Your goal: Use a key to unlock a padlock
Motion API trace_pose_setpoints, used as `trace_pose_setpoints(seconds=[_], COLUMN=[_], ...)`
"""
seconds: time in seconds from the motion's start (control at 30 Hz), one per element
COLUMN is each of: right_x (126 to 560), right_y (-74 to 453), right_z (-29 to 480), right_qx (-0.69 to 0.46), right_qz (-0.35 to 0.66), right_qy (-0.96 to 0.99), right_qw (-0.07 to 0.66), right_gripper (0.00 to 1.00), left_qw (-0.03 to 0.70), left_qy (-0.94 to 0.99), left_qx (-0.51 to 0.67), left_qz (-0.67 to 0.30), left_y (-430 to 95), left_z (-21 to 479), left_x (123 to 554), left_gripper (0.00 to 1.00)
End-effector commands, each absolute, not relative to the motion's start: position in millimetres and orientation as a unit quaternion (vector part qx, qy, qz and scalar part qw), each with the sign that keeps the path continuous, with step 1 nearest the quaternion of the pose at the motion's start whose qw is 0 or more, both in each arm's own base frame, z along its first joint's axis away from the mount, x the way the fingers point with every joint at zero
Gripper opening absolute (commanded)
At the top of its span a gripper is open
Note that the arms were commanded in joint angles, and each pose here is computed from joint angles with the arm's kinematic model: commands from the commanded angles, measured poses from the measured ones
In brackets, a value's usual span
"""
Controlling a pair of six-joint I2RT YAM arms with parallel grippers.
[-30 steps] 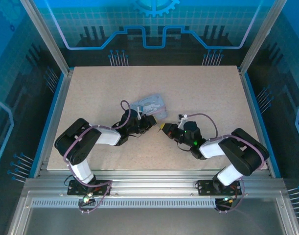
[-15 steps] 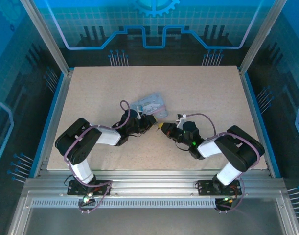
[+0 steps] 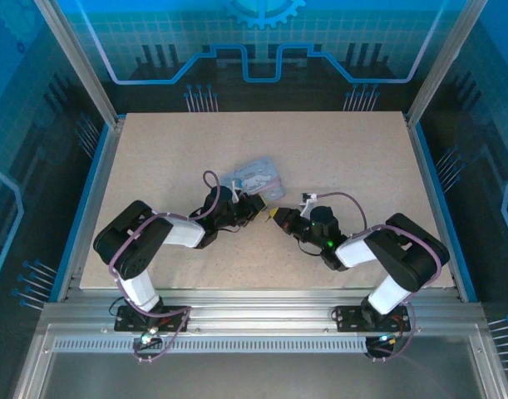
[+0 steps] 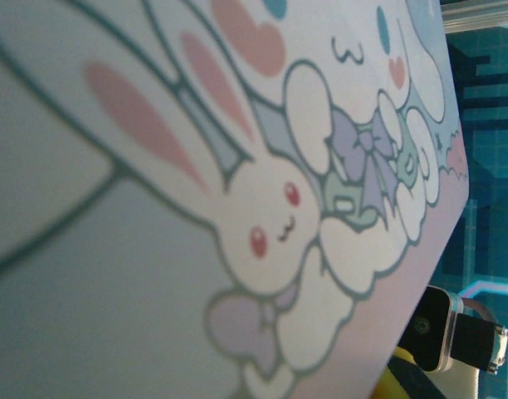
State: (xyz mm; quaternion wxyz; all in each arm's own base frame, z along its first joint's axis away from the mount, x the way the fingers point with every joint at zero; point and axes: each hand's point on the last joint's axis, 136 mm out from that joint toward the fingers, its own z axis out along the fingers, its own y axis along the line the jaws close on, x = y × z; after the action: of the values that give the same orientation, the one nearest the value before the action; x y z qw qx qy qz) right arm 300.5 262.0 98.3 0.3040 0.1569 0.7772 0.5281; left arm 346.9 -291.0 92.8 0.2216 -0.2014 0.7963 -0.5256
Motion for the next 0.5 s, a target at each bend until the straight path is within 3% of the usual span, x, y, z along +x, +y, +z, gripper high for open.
trace_pose_setpoints(seconds=[0.0, 0.47], right_x=[309, 311], right_y=[269, 284], right_z=[115, 99], right_qx=[0.147, 0.143], right_qz=[0.54, 0.544], right_qy=[0.76, 0.765], right_qw=[0.331, 0.313], right_gripper=[0.0, 0.0], left_qw=[0.212, 0.21], left_qy=[0.782, 0.776], left_qx=[-0.189, -0.185], left_qz=[-0.554, -0.566], left_y=[-297, -301], left_z=[102, 112], left_x=[344, 345], left_gripper=[0.0, 0.0])
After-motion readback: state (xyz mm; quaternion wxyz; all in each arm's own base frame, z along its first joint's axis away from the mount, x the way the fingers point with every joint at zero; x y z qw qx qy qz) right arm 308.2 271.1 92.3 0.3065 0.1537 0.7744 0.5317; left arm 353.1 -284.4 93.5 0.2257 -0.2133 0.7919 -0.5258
